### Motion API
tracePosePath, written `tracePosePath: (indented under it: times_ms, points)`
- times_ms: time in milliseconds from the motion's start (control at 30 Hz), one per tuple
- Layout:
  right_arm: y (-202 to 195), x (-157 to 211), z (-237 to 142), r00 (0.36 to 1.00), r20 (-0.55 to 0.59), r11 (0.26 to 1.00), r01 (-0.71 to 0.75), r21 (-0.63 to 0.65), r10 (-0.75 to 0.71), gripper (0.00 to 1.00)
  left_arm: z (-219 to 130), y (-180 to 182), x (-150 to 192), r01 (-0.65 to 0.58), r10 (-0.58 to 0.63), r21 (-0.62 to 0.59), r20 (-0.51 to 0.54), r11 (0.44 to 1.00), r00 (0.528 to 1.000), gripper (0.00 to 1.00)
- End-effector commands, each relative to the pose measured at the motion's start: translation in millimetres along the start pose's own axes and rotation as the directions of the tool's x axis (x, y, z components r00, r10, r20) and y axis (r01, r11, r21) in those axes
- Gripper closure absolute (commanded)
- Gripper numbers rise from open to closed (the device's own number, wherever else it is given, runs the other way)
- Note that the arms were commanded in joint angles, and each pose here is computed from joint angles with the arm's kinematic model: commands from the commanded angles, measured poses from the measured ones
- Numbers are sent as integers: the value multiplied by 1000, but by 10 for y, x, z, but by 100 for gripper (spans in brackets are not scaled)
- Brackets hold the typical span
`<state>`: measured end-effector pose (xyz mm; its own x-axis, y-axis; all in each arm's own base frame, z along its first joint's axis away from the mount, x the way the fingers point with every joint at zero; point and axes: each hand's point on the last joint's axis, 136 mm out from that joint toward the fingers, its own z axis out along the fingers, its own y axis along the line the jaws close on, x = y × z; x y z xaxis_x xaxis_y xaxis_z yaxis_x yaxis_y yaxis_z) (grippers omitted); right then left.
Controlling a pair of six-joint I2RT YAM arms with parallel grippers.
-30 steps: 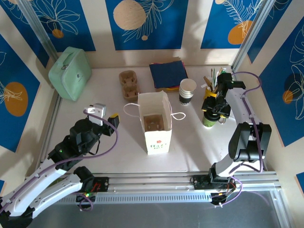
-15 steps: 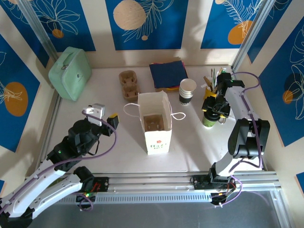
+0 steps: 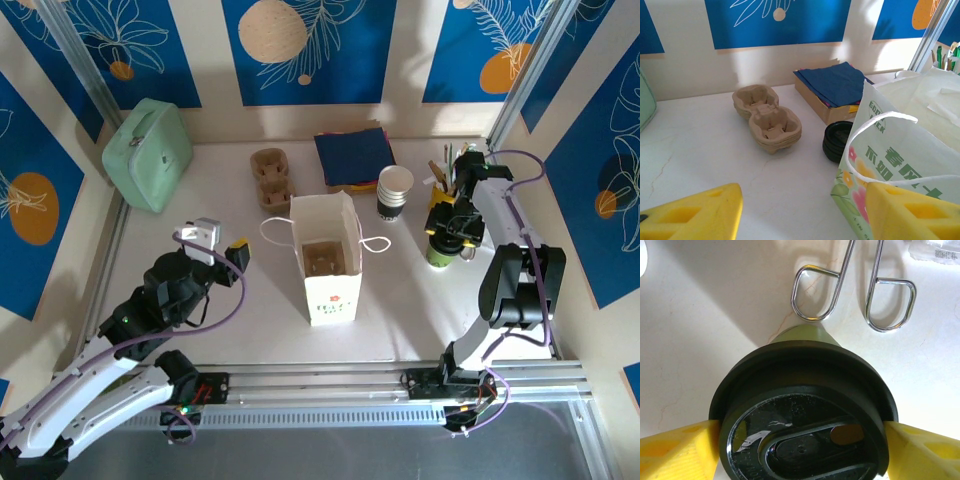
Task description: Pack the takeout coffee
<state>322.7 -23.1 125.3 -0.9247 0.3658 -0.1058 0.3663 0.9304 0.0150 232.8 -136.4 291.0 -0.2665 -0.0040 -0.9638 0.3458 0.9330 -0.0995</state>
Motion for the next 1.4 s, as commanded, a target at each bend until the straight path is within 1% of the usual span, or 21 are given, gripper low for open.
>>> tracePosePath:
  times_ms: [0,200,500,933,1200,1367]
  points:
    - [-13,64,58,998,-53,999,25,21,-23,19,-29,31,-33,-17,17,-12,18,1000,1000,34]
    - [37,85,118,996,-81,1000,27,0,-27,20,-35,34,-39,-14,14,-12,19,1000,1000,34]
    - [98,128,-11,997,-73,999,17,-30,-19,25,-40,56,-51,-18,18,-27,11,999,1000,34]
    - [214,274,-440,998,-42,998,35,-48,-37,26,-75,101,-29,-14,15,-45,6,999,1000,34]
    - [393,483,-730,995,-20,994,96,-50,-97,26,-68,112,-27,-21,21,-52,5,998,1000,34]
    - [497,631,-872,989,-19,988,149,-25,-150,26,-62,107,-36,-22,23,-52,6,998,1000,34]
